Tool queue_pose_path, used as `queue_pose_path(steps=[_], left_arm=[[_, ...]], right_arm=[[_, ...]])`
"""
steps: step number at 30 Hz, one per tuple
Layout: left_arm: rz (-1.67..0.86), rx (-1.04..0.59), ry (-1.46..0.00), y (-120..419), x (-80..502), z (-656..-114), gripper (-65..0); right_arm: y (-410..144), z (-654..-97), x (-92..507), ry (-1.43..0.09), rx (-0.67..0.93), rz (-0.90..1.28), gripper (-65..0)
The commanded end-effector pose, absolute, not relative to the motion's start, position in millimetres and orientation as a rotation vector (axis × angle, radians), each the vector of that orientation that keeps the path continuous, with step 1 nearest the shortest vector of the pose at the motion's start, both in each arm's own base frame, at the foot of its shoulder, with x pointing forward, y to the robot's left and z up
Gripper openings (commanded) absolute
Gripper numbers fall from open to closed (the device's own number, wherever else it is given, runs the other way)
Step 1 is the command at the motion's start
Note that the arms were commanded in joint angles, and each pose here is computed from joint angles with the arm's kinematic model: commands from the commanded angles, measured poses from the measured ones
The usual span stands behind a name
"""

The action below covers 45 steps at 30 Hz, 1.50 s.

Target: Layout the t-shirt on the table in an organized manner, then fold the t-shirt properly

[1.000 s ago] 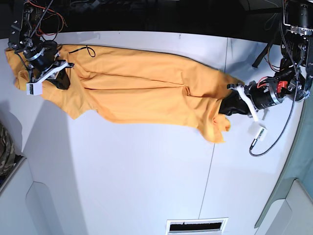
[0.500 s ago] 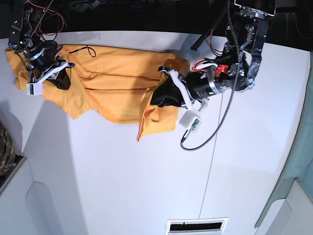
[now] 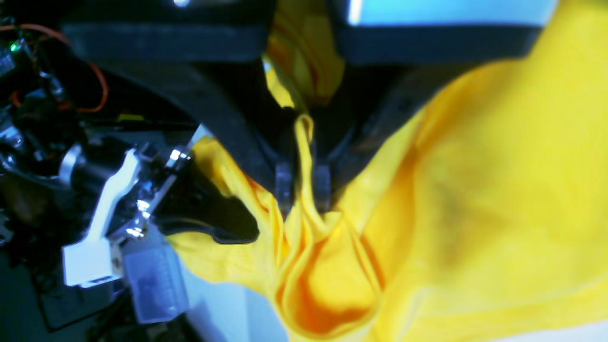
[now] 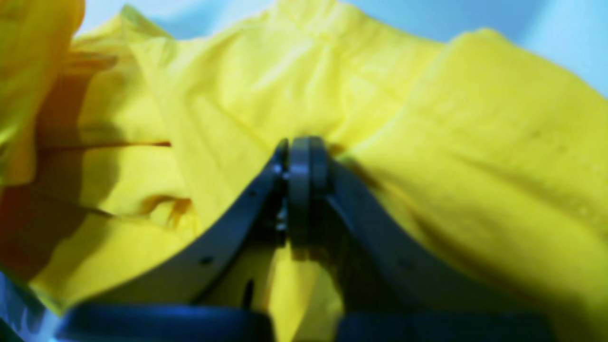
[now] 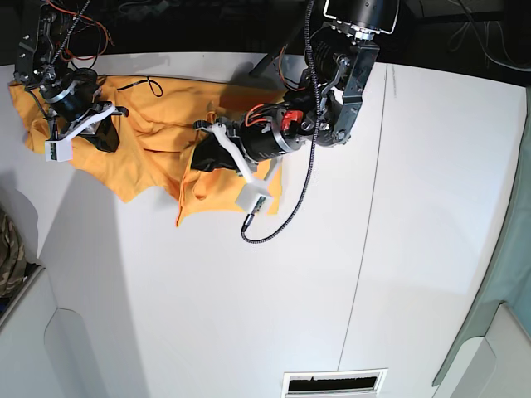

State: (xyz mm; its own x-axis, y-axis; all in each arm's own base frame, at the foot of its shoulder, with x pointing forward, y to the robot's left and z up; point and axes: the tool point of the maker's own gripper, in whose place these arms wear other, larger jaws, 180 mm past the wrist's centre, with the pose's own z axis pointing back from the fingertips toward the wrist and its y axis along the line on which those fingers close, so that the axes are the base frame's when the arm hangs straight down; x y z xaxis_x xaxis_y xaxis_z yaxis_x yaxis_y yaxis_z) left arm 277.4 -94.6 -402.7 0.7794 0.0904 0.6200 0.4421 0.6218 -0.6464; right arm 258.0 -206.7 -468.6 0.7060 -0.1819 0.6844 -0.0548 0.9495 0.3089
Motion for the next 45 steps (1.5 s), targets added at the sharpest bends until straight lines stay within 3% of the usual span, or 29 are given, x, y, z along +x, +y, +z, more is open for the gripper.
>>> queue_pose_path(steps=[1,2,4,6,7,9,15,20,23,27,29,39,45], left_arm=[[-0.218,-0.923,-0.722,-99.5,288.3,-386.6,-65.0],[-0.217,-0.922,-0.718,-99.2,287.9,-387.9,-62.3],[-0.214,-0.924,-0.708,-99.8,286.3,-390.8,-49.4],[-0.210,-0.941,-0.694,-104.1,282.9,-392.5,-39.9],[-0.218,-0.948,-0.688,-107.1,280.6,-392.8,-38.5],[-0.254,-0.963,-0.673,-116.5,273.3,-392.9,-38.4],[-0.339,-0.989,-0.638,-139.1,255.5,-391.0,-38.4],[-0.348,-0.983,-0.639,-135.3,255.8,-392.3,-38.4],[-0.379,-0.979,-0.636,-129.8,252.7,-395.3,-38.4],[-0.428,-0.971,-0.634,-120.0,248.8,-398.7,-38.4],[-0.444,-0.962,-0.639,-116.4,249.7,-396.8,-38.4],[-0.505,-0.926,-0.670,-107.6,252.6,-383.6,-38.4],[-0.515,-0.881,-0.666,-87.4,254.3,-393.4,-38.4]], right_arm=[[-211.9,-464.9,260.6,-0.793,0.309,-0.069,-65.0],[-211.7,-464.0,261.2,-0.797,0.315,-0.076,-65.0],[-210.9,-462.7,262.1,-0.804,0.326,-0.086,-64.3],[-209.8,-460.6,263.6,-0.814,0.342,-0.103,-49.4],[-209.3,-459.0,264.6,-0.820,0.351,-0.111,-42.5],[-209.8,-451.6,268.7,-0.845,0.365,-0.122,-35.5],[-218.6,-407.2,286.4,-0.930,0.343,-0.082,-35.1],[-265.1,-370.2,294.1,-1.018,0.228,-0.104,-35.1],[-304.7,-366.4,289.6,-1.011,0.142,-0.145,-35.0],[-347.4,-376.0,277.0,-0.954,0.082,-0.184,-25.0],[-357.4,-384.9,268.3,-0.892,0.099,-0.208,-24.7],[-339.2,-406.2,219.3,-0.786,0.229,-0.261,-24.8],[-319.6,-419.2,218.0,-0.820,0.248,-0.300,-24.9]])
